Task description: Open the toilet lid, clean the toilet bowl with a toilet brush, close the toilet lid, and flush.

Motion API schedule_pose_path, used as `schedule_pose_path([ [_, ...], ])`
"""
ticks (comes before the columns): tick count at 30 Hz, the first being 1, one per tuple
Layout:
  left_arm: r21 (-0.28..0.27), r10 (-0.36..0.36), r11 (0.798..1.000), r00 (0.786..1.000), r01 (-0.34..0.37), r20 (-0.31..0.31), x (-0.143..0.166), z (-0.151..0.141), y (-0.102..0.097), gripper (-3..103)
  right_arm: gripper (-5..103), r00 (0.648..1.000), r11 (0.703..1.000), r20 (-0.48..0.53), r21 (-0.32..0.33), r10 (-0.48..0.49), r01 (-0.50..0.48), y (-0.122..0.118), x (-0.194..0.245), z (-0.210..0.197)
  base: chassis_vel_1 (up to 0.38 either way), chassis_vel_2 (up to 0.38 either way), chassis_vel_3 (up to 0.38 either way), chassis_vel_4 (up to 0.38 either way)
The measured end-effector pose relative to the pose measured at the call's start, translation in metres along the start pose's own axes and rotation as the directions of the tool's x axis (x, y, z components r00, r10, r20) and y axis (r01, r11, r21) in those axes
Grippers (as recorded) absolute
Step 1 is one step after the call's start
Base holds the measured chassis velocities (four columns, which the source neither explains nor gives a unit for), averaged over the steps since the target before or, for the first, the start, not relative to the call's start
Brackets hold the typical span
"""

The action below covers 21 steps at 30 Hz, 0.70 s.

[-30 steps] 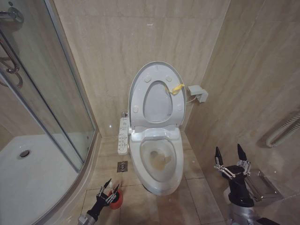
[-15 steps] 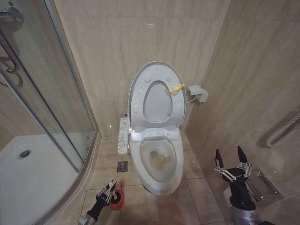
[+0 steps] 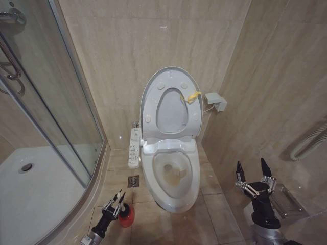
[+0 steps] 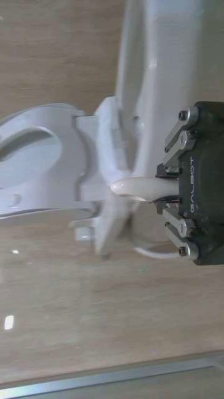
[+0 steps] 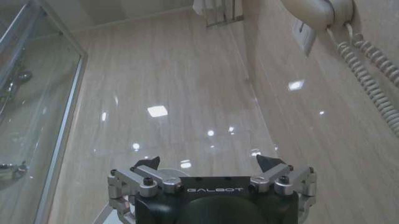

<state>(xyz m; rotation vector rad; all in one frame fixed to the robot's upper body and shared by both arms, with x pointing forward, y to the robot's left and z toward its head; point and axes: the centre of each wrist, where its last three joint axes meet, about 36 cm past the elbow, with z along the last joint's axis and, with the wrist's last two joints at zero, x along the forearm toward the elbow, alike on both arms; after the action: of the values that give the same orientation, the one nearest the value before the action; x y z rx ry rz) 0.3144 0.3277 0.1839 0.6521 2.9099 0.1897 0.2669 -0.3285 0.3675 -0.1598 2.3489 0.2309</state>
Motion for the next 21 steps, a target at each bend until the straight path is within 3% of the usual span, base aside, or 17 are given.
schedule_pose_path([
  [2, -0.009, -0.044, 0.999, 0.998, 0.044, 0.033, -0.008, -0.029, -0.004, 22, 100, 1.0, 1.0, 0.002, -0.001, 0.002, -0.002, 0.0, 0.0, 0.0, 0.0, 0.0, 0.0, 0.0],
  [5, -0.008, -0.091, 0.996, 0.994, 0.091, 0.053, -0.014, -0.048, -0.006, 22, 100, 1.0, 1.0, 0.005, 0.001, 0.005, -0.005, -0.001, -0.001, -0.001, 0.0, 0.0, 0.0, 0.0],
  [8, 0.004, -0.262, 0.965, 0.961, 0.262, 0.088, -0.032, -0.101, -0.012, 22, 100, 0.999, 1.0, 0.024, 0.012, 0.022, -0.022, -0.009, -0.004, -0.005, 0.0, 0.0, 0.0, 0.0],
  [9, 0.004, -0.262, 0.965, 0.961, 0.262, 0.088, -0.032, -0.101, -0.012, 22, 100, 0.999, 1.0, 0.024, 0.012, 0.022, -0.022, -0.009, -0.004, -0.005, 0.0, 0.0, 0.0, 0.0],
  [12, 0.025, -0.376, 0.926, 0.92, 0.376, 0.111, -0.048, -0.148, -0.018, 22, 100, 0.999, 0.999, 0.033, 0.021, 0.033, -0.034, -0.015, -0.005, -0.009, 0.0, 0.0, 0.0, 0.0],
  [16, 0.052, -0.407, 0.914, 0.903, 0.403, 0.141, -0.056, -0.181, -0.025, 22, 100, 0.999, 0.999, 0.034, 0.022, 0.032, -0.033, -0.016, -0.006, -0.01, 0.0, 0.0, 0.0, 0.0],
  [21, 0.119, -0.392, 0.919, 0.904, 0.376, 0.17, -0.064, -0.215, -0.036, 22, 100, 0.999, 0.999, 0.033, 0.015, 0.027, -0.028, -0.013, -0.006, -0.008, 0.0, 0.0, 0.0, 0.0],
])
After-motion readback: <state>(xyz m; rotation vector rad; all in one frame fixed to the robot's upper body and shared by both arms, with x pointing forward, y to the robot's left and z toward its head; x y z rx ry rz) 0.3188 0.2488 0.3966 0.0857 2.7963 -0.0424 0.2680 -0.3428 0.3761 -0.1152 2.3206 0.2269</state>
